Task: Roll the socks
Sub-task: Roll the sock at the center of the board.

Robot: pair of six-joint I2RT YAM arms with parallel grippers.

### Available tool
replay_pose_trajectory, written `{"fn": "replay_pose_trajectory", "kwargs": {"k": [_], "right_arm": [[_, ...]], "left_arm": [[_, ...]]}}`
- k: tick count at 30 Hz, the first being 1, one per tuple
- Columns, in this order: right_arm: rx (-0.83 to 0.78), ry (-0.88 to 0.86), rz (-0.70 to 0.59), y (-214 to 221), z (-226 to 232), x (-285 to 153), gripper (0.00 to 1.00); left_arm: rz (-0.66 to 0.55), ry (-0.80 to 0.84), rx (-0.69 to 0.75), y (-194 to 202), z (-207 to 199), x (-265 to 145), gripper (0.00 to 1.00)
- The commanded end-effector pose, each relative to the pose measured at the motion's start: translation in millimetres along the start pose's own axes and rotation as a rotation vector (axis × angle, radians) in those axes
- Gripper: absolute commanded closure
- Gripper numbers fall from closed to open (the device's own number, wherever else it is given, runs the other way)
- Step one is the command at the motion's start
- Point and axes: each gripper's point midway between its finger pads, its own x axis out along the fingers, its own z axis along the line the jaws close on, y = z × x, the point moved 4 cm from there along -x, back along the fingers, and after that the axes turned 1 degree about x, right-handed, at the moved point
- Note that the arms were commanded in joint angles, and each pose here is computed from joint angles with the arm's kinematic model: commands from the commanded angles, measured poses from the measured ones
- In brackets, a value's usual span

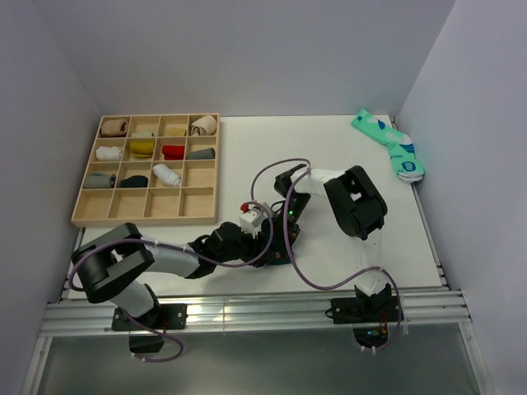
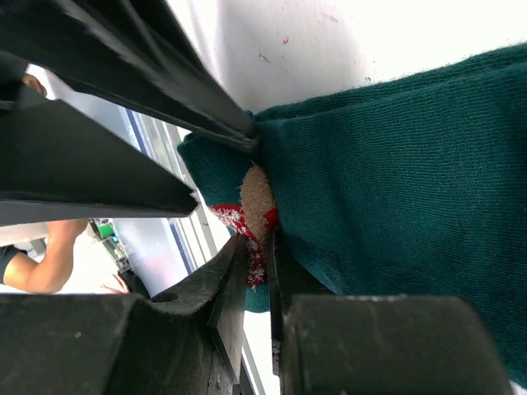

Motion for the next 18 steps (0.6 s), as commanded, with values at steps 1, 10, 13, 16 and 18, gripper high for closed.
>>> {"fn": "replay_pose_trajectory", "kwargs": {"k": [1,10,13,16,18], "right_arm": [[-0.046,0.105,0.054,3.6,-27.7,1.0,0.88],[-0.056,0.128,0.044,2.8,-28.9,0.5,0.87],[-0.081,0.174,0.010,1.0,-29.1,-2.7,0.75],[-0.086,0.208,-0.001,3.2,-29.4,-3.9,0.63],[-0.097,0.234,-0.013,3.6,-25.9,-8.0,0.58]], "left_arm": [[-0.044,0.081,0.054,-16.8,-15.4,11.9,0.53],[0.006,0.075,0.001,-1.1,-9.5,21.0,0.65],[0.043,0.063,-0.032,6.8,-6.8,24.3,0.86],[0.090,0.061,-0.075,17.0,-5.6,25.0,1.00],[0.147,0.010,-0.129,29.0,1.4,25.1,1.00]]}}
